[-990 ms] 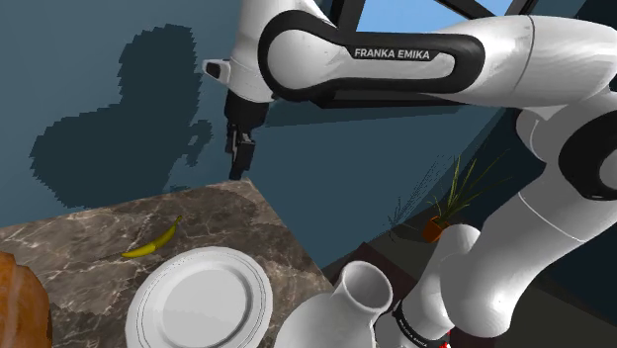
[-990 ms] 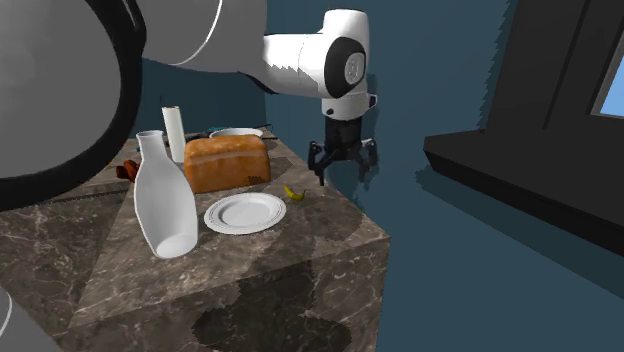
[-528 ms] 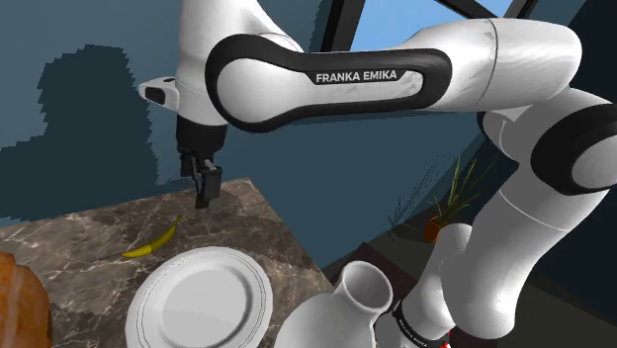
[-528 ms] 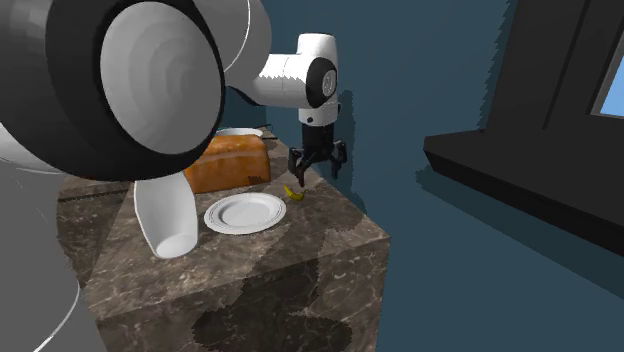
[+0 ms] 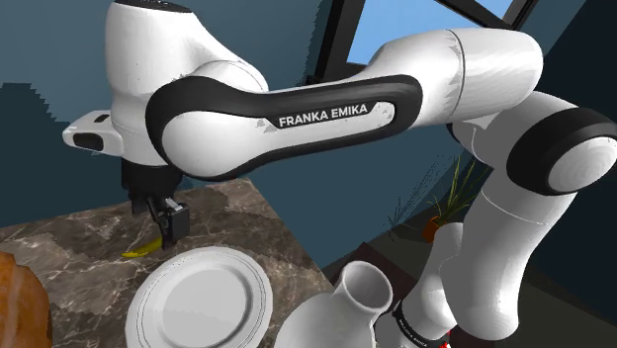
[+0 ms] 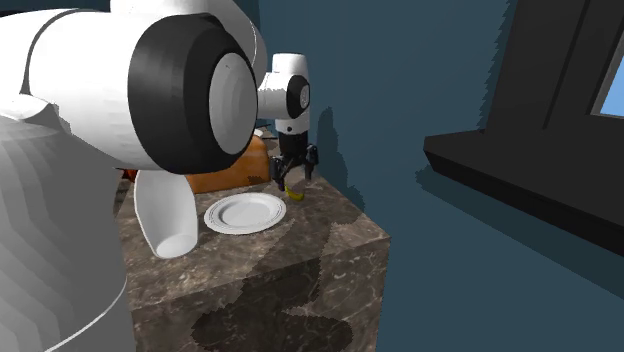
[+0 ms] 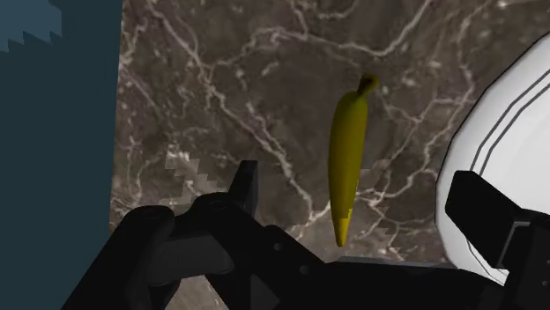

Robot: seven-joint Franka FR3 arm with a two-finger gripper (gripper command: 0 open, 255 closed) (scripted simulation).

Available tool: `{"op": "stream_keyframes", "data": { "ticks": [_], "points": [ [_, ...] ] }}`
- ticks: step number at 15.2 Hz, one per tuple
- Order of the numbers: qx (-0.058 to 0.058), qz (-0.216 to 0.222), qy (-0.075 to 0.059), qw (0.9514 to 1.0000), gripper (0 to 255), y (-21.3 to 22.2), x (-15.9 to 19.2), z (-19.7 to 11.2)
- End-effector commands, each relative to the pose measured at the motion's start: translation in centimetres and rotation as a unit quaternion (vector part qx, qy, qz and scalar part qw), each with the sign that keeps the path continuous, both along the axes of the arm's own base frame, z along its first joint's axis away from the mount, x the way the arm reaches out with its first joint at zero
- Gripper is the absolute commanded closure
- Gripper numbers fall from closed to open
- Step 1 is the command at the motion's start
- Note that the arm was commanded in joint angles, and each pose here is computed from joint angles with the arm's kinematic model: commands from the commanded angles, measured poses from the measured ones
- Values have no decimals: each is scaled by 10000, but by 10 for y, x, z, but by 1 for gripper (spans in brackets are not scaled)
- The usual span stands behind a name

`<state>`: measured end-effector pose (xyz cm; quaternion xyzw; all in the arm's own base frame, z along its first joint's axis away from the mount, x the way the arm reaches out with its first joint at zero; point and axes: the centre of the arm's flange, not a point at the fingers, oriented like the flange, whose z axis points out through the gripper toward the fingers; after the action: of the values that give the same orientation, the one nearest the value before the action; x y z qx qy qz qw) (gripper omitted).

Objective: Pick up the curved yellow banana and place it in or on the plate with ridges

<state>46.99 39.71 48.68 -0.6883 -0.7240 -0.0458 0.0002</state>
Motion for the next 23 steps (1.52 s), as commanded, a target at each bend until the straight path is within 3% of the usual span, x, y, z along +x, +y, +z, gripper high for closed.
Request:
{"op": "stream_keyframes", "data": {
  "ticks": [1,6,14,15,23],
  "points": [
    [-4,55,-3,10000,0,4,-2,-10],
    [-4,55,-3,10000,0,6,-1,-34],
    [-4,55,-3,10000,0,6,-1,-34],
    [-4,55,-3,10000,255,6,-1,-33],
    [-4,55,-2,10000,255,6,0,-33]
  ]
}}
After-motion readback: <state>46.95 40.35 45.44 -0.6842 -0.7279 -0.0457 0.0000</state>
